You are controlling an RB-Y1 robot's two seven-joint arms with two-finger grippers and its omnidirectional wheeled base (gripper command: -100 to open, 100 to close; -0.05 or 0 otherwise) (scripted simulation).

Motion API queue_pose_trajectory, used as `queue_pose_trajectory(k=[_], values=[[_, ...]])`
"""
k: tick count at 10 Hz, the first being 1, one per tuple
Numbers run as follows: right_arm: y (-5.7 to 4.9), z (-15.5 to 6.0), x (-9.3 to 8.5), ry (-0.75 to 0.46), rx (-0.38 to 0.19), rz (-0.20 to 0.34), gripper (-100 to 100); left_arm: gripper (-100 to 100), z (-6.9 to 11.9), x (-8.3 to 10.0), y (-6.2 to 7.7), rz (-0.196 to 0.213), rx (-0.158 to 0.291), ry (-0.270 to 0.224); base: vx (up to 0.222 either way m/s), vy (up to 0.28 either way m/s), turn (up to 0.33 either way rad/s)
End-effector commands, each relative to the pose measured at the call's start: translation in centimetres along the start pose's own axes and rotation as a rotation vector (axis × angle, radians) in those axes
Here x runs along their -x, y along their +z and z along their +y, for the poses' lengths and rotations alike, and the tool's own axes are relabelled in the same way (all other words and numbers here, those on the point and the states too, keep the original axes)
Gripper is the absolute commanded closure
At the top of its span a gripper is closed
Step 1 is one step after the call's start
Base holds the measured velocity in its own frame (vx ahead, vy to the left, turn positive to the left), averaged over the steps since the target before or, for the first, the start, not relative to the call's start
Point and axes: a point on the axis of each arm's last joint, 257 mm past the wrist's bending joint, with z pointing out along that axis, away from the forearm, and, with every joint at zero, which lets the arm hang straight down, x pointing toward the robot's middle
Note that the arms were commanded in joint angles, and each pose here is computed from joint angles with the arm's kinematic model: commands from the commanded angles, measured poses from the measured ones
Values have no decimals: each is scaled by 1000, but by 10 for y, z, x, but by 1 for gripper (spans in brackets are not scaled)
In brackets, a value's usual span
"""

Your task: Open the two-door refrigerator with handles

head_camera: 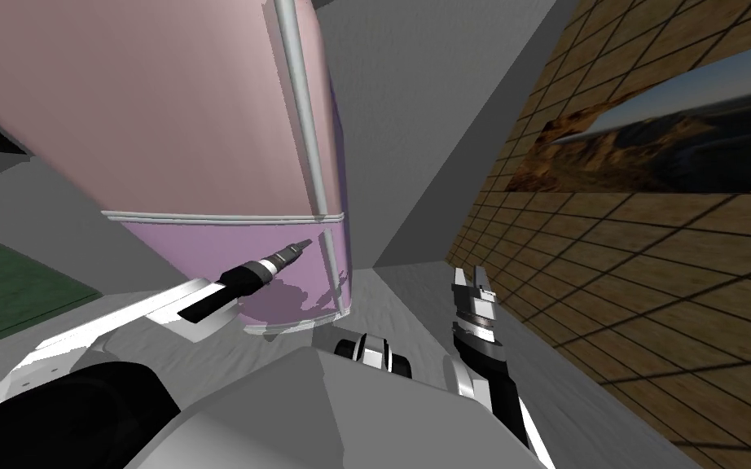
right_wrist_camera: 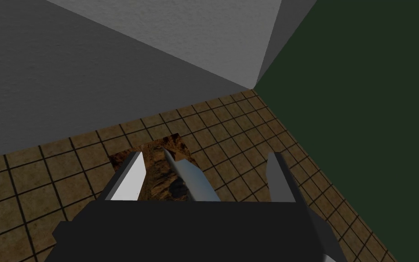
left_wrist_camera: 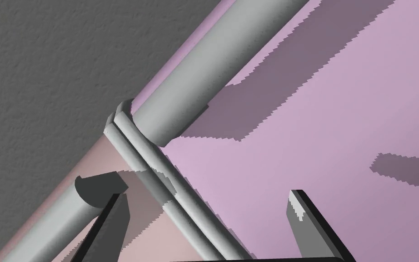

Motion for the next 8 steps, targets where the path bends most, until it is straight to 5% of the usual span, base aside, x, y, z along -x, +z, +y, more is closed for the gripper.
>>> queue_pose_trajectory(k=[1, 4, 7, 8], values=[[0, 0, 0, 0, 0, 0, 0, -100, 9, 20, 3, -38, 30, -5, 191, -106, -30], [0, 0, 0, 0, 0, 0, 0, -100, 13, 37, 7, -72, 48, -7, 194, -120, -18], [0, 0, 0, 0, 0, 0, 0, -100, 8, 34, 6, -65, 44, -4, 76, -18, 4], [0, 0, 0, 0, 0, 0, 0, 100, 8, 34, 6, -66, 46, -4, 8, 2, 10]])
